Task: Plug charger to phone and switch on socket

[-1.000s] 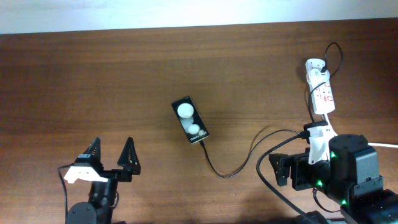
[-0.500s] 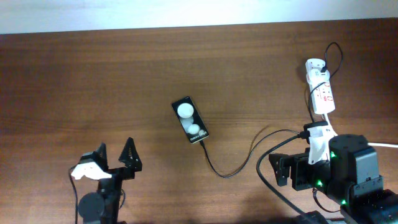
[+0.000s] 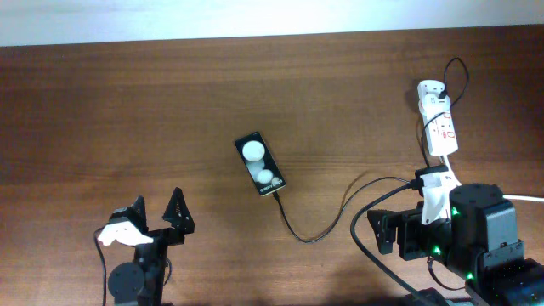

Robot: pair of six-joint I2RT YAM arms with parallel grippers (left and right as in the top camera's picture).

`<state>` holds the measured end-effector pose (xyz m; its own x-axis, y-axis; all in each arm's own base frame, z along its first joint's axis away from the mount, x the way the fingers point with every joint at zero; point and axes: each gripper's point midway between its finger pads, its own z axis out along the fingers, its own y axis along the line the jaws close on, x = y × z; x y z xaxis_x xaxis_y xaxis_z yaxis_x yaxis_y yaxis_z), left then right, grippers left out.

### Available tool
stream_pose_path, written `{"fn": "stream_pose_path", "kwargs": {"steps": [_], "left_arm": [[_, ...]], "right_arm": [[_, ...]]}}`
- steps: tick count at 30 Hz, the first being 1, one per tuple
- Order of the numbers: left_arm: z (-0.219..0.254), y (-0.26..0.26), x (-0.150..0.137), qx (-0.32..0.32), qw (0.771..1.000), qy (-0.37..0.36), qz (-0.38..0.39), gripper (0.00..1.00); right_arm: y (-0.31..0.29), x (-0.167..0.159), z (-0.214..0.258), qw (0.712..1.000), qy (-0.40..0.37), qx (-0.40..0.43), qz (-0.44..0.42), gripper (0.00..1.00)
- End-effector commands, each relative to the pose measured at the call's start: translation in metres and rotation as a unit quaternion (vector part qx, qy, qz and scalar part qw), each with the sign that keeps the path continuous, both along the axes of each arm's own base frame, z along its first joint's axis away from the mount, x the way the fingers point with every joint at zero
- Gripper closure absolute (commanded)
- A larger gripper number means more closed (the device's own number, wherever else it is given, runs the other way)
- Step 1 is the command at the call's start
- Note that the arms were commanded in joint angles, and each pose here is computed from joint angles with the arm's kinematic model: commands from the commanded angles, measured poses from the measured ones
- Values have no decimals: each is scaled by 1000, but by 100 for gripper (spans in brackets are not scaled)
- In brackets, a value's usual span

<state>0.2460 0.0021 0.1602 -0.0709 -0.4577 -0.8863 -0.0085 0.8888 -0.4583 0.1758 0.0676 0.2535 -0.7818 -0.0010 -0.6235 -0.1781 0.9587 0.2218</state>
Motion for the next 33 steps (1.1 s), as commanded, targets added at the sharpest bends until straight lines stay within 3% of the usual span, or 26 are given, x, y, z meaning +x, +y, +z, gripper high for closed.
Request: {"fn": "stream_pose_path", "kwargs": {"steps": [1,6,11,14,26,33], "left_arm": [[-2,2,0,-2,1000,2,7,1],[-2,2,0,-2,1000,2,7,1],[-2,2,0,-2,1000,2,7,1],[-2,2,0,-2,1000,2,7,1],[-2,2,0,-2,1000,2,7,1],[-2,2,0,-2,1000,2,7,1]], "right_arm": [[0,0,0,1000,-1,-1,0,1],[2,26,6,996,-84,8,-7,1],[30,54,-55,977,-194,74,37,1],[39,53,-85,961,-248,107,56,1],[35,47,-91,918,-369,133,53,1],[31,49,-92,920,-367,127,42,1]]}}
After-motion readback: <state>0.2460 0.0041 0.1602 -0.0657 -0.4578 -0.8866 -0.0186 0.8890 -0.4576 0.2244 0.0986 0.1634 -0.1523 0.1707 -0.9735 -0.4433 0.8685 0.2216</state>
